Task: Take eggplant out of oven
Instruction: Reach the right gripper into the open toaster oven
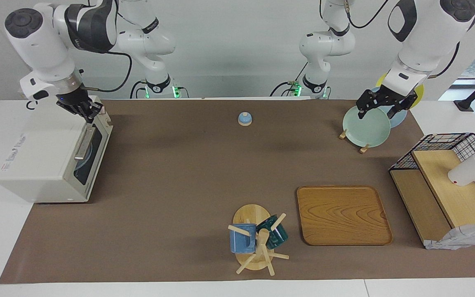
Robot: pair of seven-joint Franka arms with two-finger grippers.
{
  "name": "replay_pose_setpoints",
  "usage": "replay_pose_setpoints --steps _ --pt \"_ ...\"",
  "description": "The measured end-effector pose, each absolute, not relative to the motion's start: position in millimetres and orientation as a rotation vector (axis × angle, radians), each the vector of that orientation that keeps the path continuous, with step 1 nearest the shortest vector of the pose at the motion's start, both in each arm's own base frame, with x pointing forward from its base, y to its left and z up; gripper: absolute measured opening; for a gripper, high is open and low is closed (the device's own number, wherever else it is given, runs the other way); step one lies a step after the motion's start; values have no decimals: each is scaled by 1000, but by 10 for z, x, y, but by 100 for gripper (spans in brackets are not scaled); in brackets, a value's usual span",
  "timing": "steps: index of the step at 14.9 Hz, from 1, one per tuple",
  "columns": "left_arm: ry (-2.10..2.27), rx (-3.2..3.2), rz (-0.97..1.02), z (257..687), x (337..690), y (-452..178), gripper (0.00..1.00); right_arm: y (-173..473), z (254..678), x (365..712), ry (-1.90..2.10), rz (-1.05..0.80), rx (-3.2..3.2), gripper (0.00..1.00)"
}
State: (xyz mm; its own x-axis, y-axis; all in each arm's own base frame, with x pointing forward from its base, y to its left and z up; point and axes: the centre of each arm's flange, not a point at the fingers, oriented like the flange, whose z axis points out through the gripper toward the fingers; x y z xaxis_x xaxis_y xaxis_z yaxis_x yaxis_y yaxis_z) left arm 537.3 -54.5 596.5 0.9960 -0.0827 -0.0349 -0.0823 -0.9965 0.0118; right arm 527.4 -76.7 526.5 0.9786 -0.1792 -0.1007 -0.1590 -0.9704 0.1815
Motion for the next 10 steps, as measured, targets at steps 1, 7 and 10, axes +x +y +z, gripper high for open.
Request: replay_pose_setpoints --steps 1,7,10 --pt "-129 3128 -55 5965 5373 -545 100 -776 5188 5297 -251 -176 2950 1" --pt "-129 3128 -55 5965 5373 -545 100 -896 4824 5272 -240 -189 2918 1" --pt "-129 3128 -55 5965 5373 -545 100 -945 4713 5242 -236 -198 2917 1"
